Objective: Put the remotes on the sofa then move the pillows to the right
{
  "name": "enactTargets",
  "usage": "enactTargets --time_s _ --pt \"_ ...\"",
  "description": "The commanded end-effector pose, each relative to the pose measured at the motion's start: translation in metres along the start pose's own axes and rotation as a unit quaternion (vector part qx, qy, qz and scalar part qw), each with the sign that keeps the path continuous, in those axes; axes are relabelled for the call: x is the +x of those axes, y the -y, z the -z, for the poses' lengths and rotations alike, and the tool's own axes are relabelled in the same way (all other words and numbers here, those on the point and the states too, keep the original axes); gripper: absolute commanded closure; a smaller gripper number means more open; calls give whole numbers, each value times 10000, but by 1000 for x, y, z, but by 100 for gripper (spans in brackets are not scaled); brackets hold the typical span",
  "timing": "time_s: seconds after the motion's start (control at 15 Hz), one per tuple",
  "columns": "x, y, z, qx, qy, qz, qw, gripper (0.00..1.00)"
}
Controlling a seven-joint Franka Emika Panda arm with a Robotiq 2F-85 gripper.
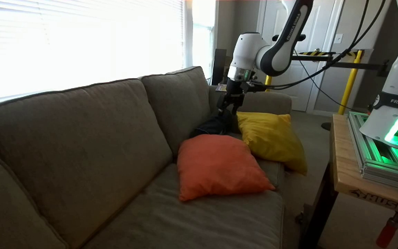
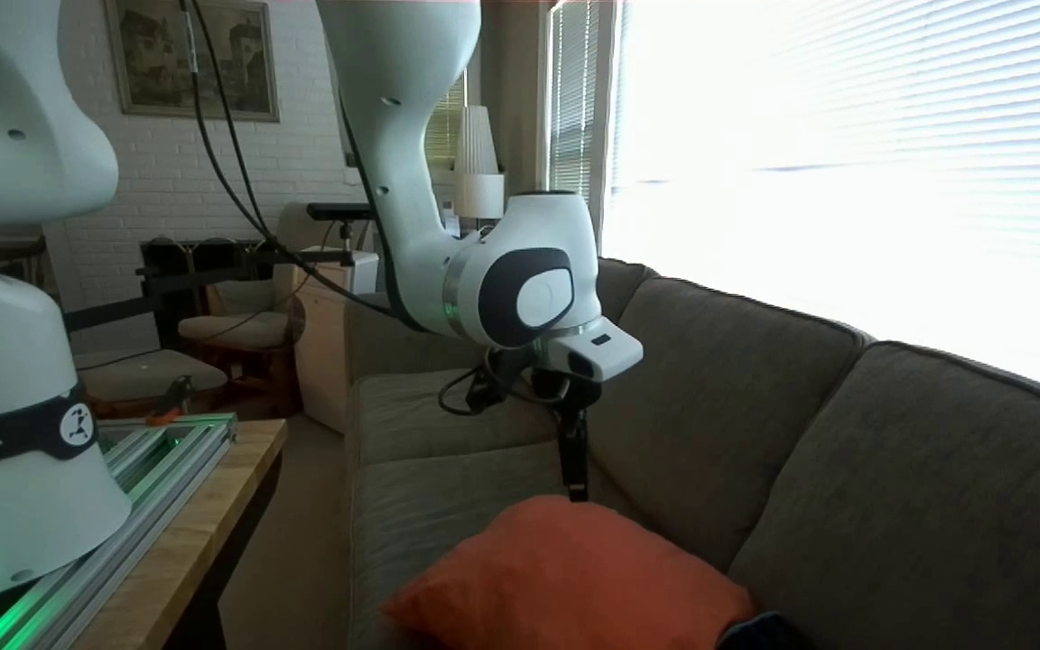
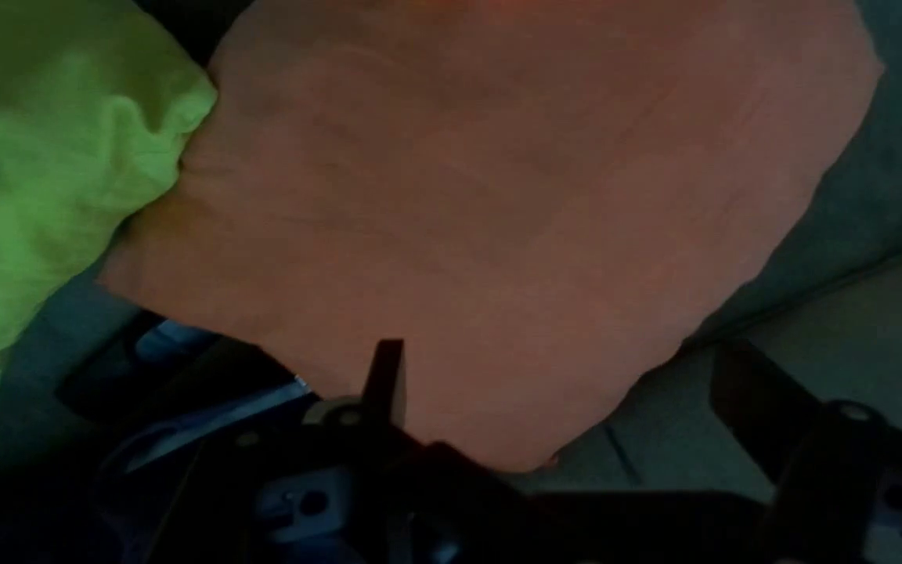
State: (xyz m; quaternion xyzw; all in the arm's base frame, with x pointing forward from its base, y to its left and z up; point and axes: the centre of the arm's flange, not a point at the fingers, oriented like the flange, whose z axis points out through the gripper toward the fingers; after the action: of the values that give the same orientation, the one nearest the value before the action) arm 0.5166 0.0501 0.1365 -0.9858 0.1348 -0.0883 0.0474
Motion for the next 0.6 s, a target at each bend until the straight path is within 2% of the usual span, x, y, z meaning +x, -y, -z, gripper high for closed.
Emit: enactTargets --time_s 0.0,0.2,0.4,0.53 --pt "23 3 -16 -13 707 740 9947 0" --pt "26 -3 -33 -597 909 1306 9855 0" --pt "42 -14 -56 -878 561 1557 9823 0" --pt "48 -16 -64 -911 420 1597 9821 0"
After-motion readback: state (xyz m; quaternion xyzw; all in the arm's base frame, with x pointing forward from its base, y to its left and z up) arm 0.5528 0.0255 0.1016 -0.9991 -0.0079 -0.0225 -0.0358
